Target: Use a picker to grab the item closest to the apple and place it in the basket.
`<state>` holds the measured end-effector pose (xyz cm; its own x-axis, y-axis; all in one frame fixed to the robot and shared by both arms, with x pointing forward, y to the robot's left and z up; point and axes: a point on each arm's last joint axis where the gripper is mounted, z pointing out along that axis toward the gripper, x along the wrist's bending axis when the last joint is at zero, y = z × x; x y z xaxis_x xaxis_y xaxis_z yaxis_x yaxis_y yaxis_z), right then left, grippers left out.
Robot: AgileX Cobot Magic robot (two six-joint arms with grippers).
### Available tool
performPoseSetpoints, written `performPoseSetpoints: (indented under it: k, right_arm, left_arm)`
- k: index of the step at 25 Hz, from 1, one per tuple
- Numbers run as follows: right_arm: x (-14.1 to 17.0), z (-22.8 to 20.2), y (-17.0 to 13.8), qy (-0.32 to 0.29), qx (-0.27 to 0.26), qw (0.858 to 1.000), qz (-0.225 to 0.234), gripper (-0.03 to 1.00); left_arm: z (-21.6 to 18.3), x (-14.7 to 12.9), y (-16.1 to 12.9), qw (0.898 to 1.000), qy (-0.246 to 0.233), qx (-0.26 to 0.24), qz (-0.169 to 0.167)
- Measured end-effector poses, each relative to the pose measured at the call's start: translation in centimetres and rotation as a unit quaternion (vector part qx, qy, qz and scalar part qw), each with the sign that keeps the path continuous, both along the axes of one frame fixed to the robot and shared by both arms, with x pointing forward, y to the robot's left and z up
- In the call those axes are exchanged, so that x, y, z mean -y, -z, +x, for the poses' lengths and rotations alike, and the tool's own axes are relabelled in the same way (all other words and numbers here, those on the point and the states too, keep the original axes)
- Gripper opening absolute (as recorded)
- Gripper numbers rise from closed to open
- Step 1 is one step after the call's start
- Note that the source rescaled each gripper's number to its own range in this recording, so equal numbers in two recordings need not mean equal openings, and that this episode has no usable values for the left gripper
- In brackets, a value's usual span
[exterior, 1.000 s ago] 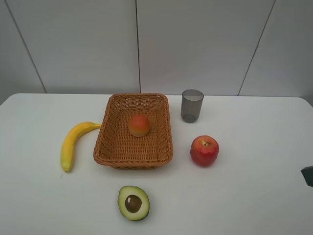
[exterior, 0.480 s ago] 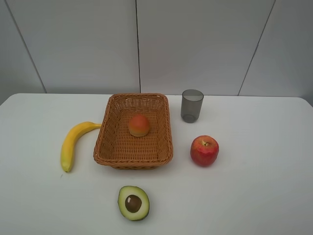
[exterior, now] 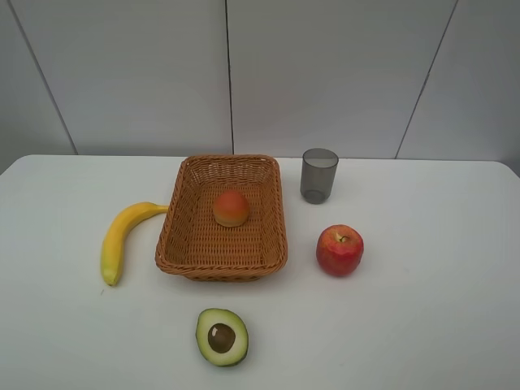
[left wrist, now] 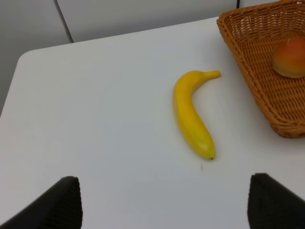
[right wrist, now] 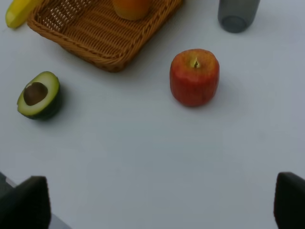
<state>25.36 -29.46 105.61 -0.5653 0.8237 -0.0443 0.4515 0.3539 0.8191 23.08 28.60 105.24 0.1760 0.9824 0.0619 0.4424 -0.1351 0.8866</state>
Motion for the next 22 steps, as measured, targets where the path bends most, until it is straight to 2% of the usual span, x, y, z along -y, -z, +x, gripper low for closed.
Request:
performPoseSetpoints:
  k: [7,12,18,22]
  right_arm:
    - [1.3,-2.0,-0.1,0.083,0.061,0.994,0.037,1.0]
    - [1.1,-2.2,0.0,0.153,0.065,0.986,0.033,1.0]
    - [1.0,-2.3,0.0,0.24,0.069,0.968,0.024,1.0]
    - [0.9,-2.3,0.0,0.274,0.069,0.959,0.022,1.0]
  left_arm:
    - [0.0,0.0,0.0,1.0,0.0,0.0,0.0]
    - [0.0,0.0,0.0,1.0,0.0,0.0,0.0]
    - [0.0,0.0,0.0,1.0,0.0,0.0,0.0]
    - [0.0,0.0,0.0,1.0,0.0,0.0,0.0]
